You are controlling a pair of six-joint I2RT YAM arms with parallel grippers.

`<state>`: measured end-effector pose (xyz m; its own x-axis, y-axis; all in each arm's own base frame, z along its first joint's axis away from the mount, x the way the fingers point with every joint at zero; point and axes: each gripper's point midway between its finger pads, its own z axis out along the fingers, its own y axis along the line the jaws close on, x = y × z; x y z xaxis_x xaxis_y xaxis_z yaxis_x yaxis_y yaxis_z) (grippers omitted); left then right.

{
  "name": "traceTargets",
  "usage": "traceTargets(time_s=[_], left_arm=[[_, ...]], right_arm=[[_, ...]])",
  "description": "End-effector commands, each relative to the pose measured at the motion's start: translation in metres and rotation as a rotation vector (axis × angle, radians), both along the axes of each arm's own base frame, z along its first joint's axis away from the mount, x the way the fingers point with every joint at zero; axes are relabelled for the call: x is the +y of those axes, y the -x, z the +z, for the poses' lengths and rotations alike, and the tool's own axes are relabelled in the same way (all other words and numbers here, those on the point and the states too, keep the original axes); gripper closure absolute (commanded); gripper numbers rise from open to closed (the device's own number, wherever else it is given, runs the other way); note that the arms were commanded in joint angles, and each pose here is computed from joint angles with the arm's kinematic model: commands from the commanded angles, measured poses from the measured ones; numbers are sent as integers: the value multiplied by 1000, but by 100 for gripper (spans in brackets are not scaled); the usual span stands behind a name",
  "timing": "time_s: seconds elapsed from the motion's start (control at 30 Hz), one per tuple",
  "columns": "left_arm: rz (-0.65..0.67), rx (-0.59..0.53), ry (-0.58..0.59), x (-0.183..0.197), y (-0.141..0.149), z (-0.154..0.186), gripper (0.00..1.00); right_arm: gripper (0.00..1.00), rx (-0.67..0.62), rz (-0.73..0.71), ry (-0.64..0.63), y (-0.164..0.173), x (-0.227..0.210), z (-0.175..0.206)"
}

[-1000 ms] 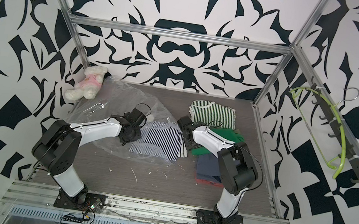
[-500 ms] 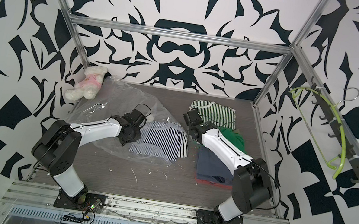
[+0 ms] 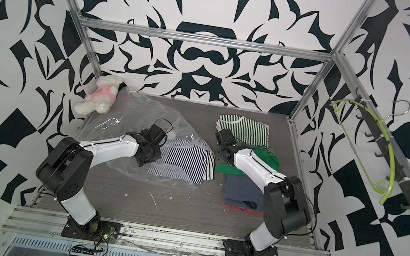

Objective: Take the tank top out of the vacuum bag
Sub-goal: Adjust the tank top at the center of the board, then take out the tank top from the vacuum bag.

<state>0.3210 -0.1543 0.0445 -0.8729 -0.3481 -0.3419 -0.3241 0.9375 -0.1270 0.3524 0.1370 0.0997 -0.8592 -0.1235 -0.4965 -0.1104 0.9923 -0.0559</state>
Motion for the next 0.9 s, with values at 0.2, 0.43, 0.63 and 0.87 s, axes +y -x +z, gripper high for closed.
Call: traceTargets(time_s=[0.2, 0.43, 0.63, 0.87], left_arm=[[-35, -17, 18, -4, -2, 9, 100], [-51, -28, 35, -12, -7, 10, 100], [-50, -26, 26, -8, -2, 9, 100], [-48, -19, 21, -6, 1, 5, 100]], right_arm=[[31, -29, 71, -435, 27, 68, 64], [38, 239, -50, -680, 45, 115, 13], [41, 294, -98, -651, 34, 120, -18], [38, 327, -176, -572, 23, 107, -45]])
